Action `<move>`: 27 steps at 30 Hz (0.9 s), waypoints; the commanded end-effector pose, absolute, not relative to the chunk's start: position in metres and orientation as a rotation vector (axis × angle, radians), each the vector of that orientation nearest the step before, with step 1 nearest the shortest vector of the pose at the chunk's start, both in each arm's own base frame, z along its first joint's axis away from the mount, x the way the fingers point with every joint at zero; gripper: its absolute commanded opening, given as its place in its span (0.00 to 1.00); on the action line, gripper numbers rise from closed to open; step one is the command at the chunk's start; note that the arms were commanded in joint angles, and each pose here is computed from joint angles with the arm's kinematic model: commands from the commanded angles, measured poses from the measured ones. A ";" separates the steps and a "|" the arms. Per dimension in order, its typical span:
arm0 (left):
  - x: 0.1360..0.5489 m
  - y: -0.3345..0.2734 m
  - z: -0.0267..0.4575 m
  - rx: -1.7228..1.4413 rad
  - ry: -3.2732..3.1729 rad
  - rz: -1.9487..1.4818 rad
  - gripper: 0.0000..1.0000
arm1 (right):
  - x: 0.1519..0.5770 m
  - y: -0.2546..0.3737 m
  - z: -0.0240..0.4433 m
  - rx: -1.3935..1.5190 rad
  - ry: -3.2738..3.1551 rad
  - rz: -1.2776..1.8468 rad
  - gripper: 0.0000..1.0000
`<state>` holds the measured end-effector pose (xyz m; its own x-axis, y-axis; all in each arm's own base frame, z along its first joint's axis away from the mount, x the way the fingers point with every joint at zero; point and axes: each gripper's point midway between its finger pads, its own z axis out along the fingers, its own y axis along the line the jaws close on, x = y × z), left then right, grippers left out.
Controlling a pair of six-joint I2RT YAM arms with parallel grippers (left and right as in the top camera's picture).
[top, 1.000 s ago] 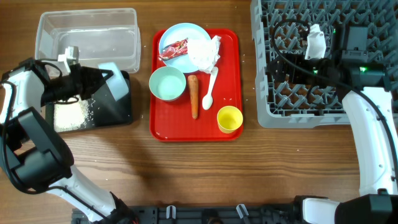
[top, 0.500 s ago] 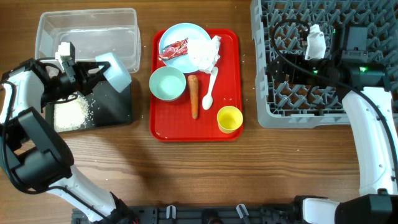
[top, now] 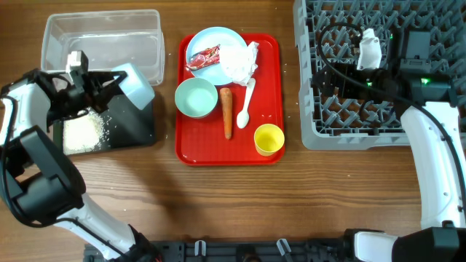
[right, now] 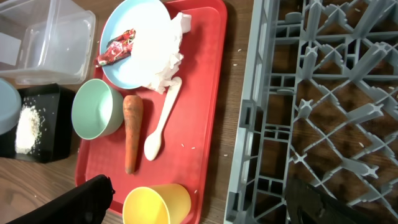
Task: Sort waste into correct bins and load items into the dishwasher rack
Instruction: 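Tip the blue bowl over the black tray to empty the scraps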
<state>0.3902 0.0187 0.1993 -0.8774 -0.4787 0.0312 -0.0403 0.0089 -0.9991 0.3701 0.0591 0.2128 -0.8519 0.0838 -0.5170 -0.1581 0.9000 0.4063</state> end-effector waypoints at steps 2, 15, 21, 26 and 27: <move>0.390 0.053 0.204 -0.471 1.874 -1.831 0.04 | 0.374 0.059 0.215 -0.049 2.521 0.591 0.92; 0.373 0.041 0.185 -0.606 2.050 -1.828 0.04 | 0.375 0.059 0.215 -0.051 2.516 0.590 0.92; 0.375 0.036 0.184 -0.546 2.084 -1.793 0.04 | 0.376 0.059 0.216 -0.052 2.513 0.588 0.95; 0.378 -0.004 0.231 -0.232 2.147 -1.681 0.04 | 0.375 0.060 0.215 -0.050 2.517 0.591 0.95; 0.375 -0.016 0.237 -0.155 2.196 -1.624 0.04 | 0.375 0.059 0.215 -0.049 2.519 0.591 0.95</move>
<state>0.3782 0.0186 0.1906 -0.8930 -0.4499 -0.0089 -0.0664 0.1514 -0.9862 0.3706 0.0590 0.2131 -0.8506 0.0840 -0.5191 -0.1588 0.9000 0.4059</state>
